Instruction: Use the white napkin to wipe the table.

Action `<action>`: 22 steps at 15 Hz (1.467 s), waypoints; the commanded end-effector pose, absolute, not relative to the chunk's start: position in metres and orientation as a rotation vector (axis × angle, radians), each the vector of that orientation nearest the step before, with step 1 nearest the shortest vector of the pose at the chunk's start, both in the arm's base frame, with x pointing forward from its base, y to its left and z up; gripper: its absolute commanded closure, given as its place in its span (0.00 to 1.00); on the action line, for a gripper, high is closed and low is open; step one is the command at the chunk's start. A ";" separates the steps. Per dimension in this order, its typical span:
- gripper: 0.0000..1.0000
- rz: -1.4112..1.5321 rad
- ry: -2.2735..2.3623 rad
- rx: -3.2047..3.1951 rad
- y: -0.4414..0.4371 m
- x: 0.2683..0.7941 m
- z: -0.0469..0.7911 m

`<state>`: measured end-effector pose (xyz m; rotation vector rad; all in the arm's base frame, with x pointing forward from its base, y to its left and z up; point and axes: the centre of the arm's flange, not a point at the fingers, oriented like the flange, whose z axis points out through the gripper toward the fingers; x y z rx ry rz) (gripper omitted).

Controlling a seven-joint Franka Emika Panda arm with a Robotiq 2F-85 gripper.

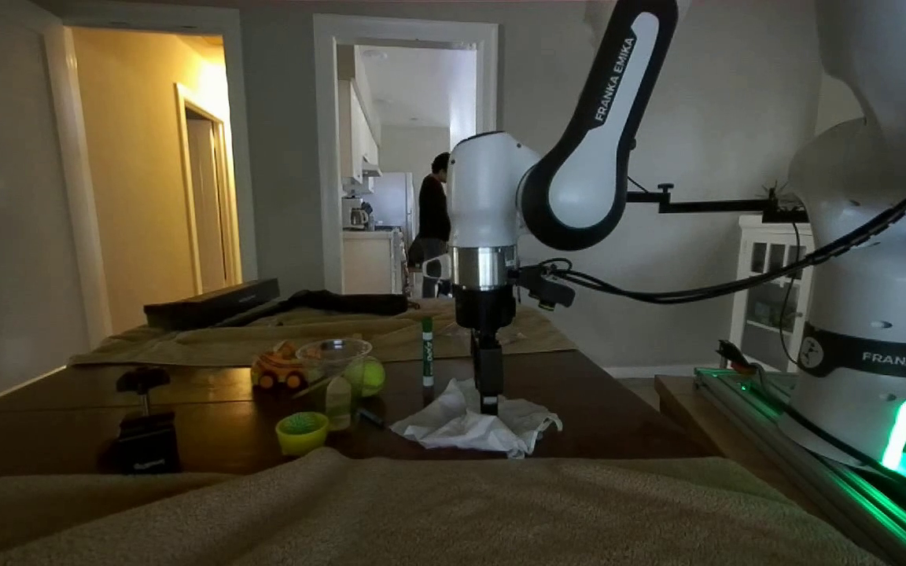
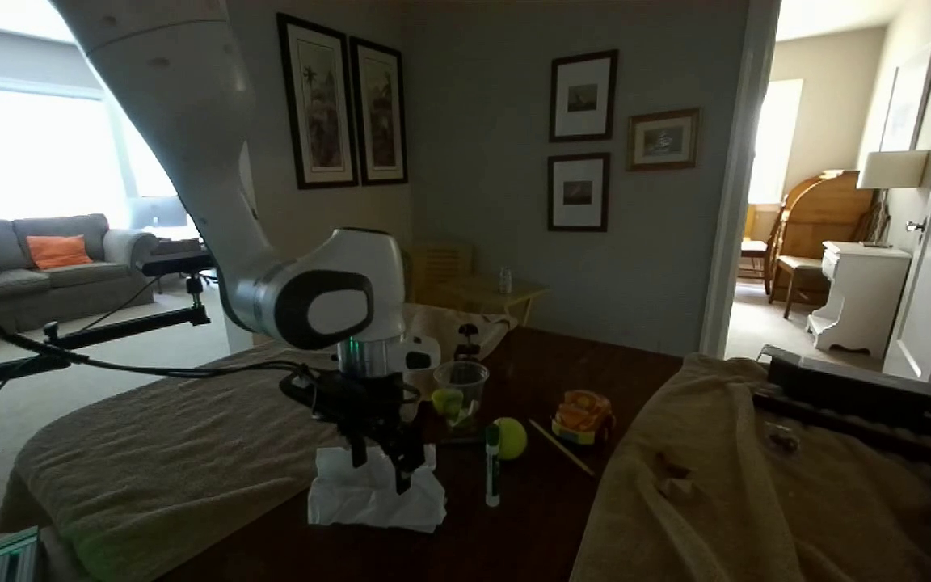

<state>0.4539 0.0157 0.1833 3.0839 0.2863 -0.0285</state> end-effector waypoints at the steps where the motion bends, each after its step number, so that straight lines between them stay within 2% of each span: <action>1: 0.00 0.035 0.279 3.073 0.018 0.468 0.168; 2: 0.00 0.034 0.281 3.079 0.019 0.469 0.167; 3: 0.25 0.022 0.291 3.079 0.021 0.470 0.165; 4: 0.26 0.011 0.298 3.080 0.021 0.470 0.163; 14: 0.98 -0.151 0.353 3.086 0.034 0.448 0.188; 17: 1.00 -0.290 0.263 3.089 0.012 0.424 0.207; 22: 0.99 -0.252 0.036 3.123 -0.040 0.408 0.248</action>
